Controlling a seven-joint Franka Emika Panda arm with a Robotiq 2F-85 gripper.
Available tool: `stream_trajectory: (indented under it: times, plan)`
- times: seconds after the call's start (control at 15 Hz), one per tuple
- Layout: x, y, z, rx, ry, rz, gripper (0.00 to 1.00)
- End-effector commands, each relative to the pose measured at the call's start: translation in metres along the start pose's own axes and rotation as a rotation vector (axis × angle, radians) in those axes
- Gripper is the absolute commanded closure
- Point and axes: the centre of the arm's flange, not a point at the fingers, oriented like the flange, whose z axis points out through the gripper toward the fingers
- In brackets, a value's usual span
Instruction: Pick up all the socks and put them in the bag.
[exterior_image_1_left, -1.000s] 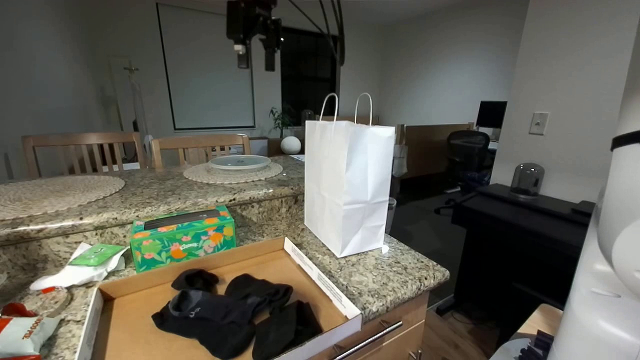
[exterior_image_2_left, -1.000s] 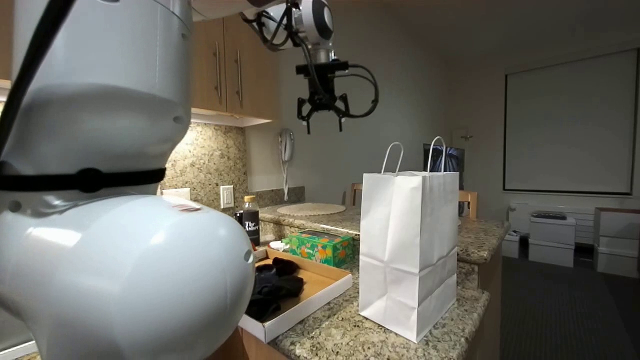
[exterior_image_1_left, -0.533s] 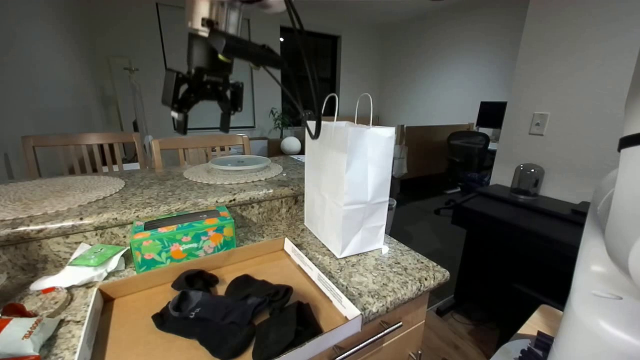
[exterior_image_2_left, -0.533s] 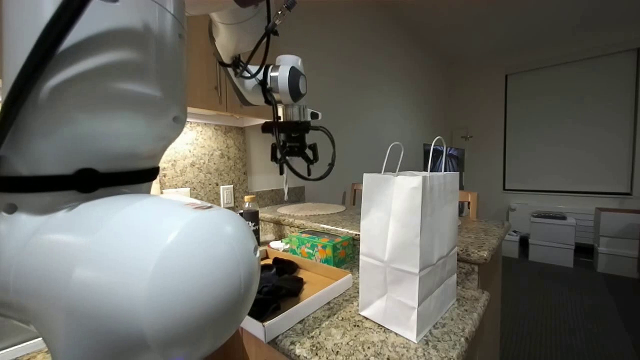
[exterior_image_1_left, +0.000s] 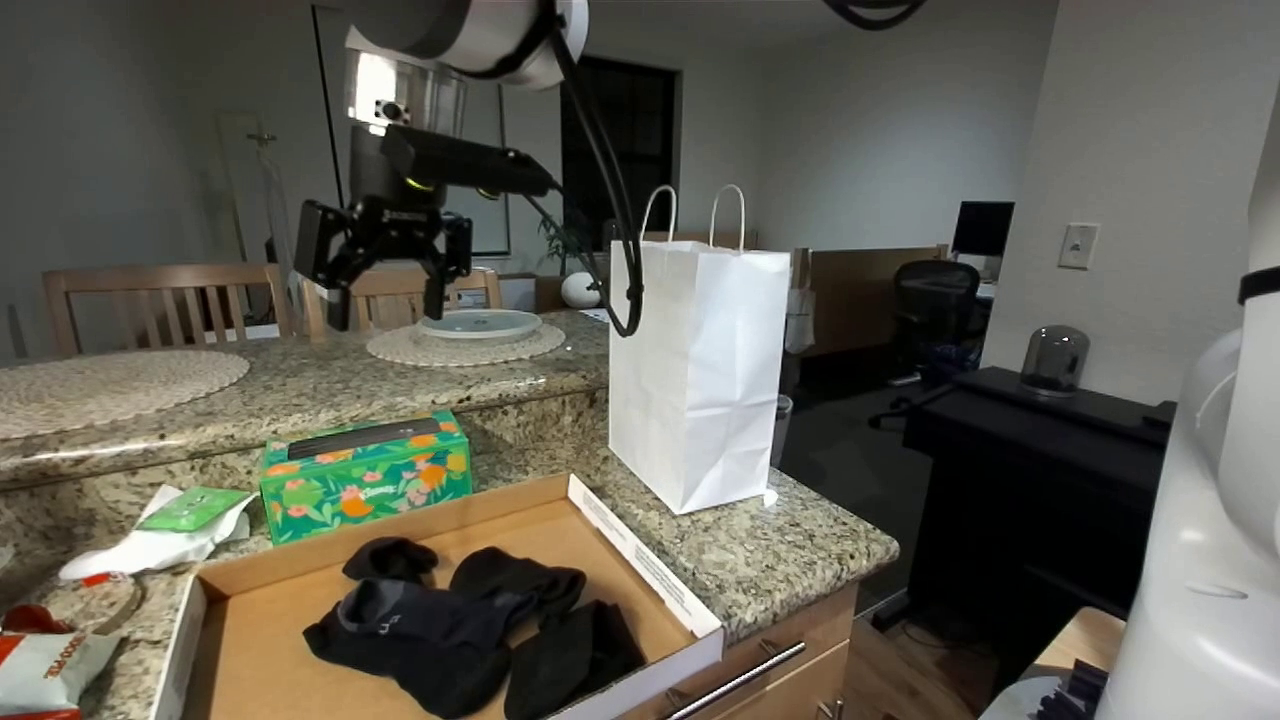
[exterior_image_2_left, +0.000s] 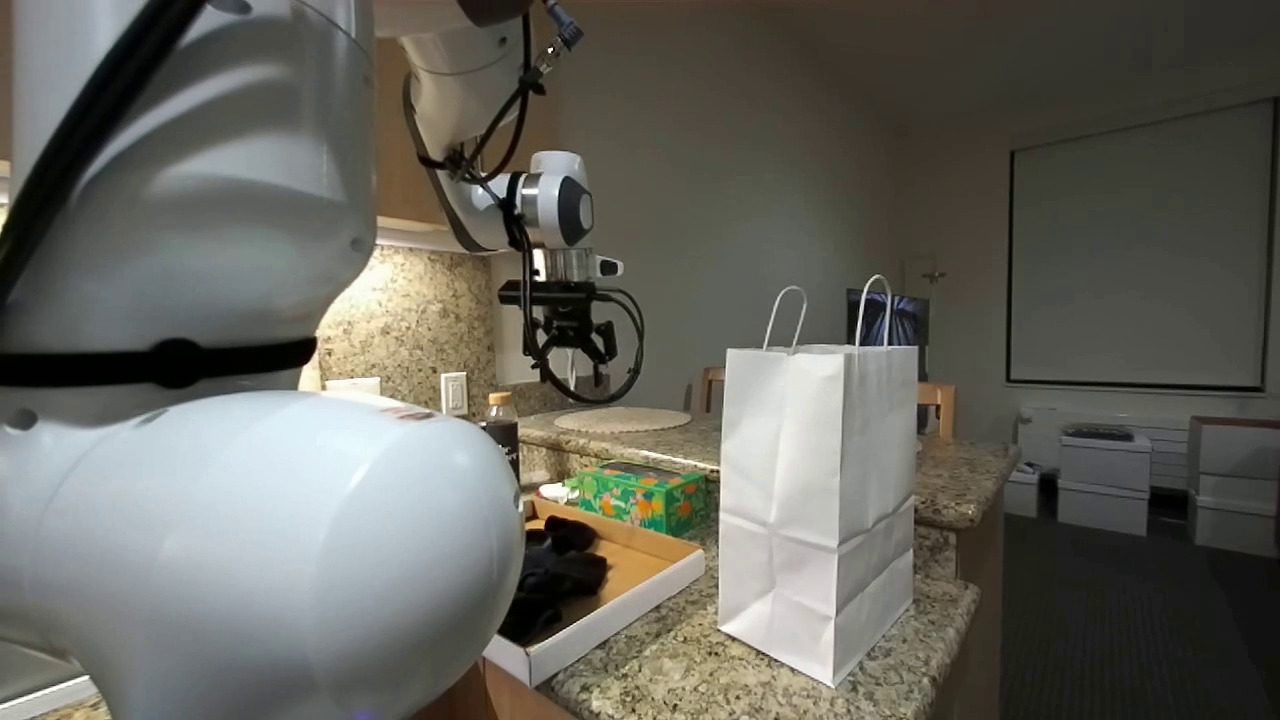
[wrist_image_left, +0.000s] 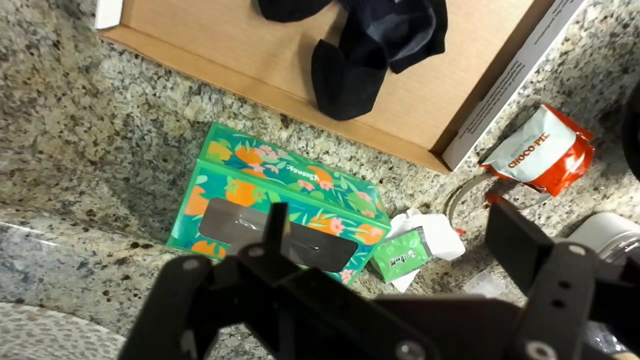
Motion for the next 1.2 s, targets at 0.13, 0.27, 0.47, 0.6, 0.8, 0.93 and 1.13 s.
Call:
stream_trajectory:
  times: [0.13, 0.27, 0.47, 0.6, 0.8, 0.93, 1.13]
  plan:
    - [-0.002, -0.006, 0.013, 0.001, -0.015, -0.003, 0.00]
    - [-0.007, -0.011, 0.021, 0.016, -0.026, -0.023, 0.00]
    - [-0.016, -0.017, 0.044, 0.014, -0.039, -0.039, 0.00]
    - [-0.022, -0.024, 0.068, 0.018, -0.064, -0.046, 0.00]
    - [-0.033, -0.037, 0.113, 0.046, -0.057, -0.051, 0.00]
    - [-0.042, -0.041, 0.146, 0.076, -0.070, -0.060, 0.00]
    - [-0.055, -0.048, 0.194, 0.075, -0.110, -0.074, 0.00]
